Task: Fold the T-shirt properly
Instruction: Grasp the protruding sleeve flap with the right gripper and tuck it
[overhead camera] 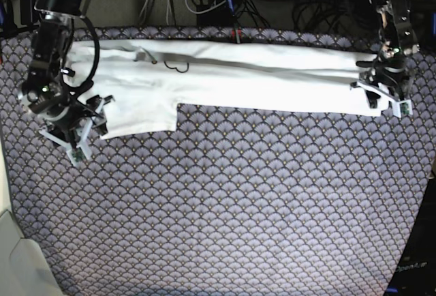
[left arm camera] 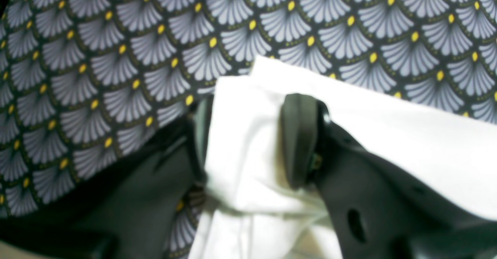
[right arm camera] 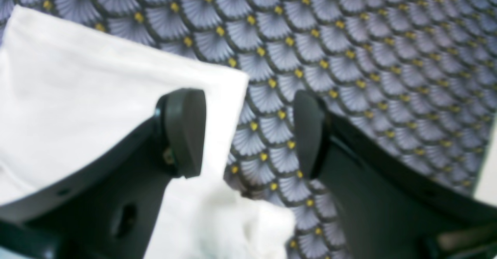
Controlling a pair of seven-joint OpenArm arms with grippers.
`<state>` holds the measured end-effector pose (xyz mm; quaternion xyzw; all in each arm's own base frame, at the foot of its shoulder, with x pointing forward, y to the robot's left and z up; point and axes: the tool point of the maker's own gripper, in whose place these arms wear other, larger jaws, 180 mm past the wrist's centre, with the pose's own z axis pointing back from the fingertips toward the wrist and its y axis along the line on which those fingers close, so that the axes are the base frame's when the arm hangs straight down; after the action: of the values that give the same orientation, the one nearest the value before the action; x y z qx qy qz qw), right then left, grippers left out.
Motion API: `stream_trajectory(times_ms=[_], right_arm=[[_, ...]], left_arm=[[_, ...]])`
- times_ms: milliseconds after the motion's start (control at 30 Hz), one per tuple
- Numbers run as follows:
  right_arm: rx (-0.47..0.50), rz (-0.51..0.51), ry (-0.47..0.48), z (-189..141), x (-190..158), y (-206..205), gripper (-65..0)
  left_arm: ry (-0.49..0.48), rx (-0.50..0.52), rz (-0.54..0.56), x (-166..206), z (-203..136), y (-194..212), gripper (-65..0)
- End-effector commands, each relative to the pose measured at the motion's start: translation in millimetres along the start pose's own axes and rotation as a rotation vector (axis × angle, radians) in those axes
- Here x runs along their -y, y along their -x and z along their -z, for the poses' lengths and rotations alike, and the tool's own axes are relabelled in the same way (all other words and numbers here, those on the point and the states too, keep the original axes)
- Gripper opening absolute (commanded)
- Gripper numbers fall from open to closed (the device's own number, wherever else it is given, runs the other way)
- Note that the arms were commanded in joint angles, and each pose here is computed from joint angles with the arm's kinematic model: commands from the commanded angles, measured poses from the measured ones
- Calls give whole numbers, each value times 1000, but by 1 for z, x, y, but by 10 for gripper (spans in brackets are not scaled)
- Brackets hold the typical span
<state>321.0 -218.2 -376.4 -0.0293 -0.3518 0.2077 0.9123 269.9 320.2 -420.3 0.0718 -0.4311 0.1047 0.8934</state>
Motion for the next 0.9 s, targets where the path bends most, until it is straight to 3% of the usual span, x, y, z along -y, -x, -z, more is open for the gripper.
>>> stream_trajectory(times_ms=[0, 700, 867], right_arm=[[24, 0, 18, -1, 9, -10, -282], [-62, 100, -80, 39, -4, 9, -286], [-65, 102, -90, 41, -9, 10, -390]], left_arm=[[-8, 40, 13, -6, -2, -14, -373], [-8, 37, 20, -5, -2, -13, -373], [-6, 38, 16, -5, -2, -13, -373]])
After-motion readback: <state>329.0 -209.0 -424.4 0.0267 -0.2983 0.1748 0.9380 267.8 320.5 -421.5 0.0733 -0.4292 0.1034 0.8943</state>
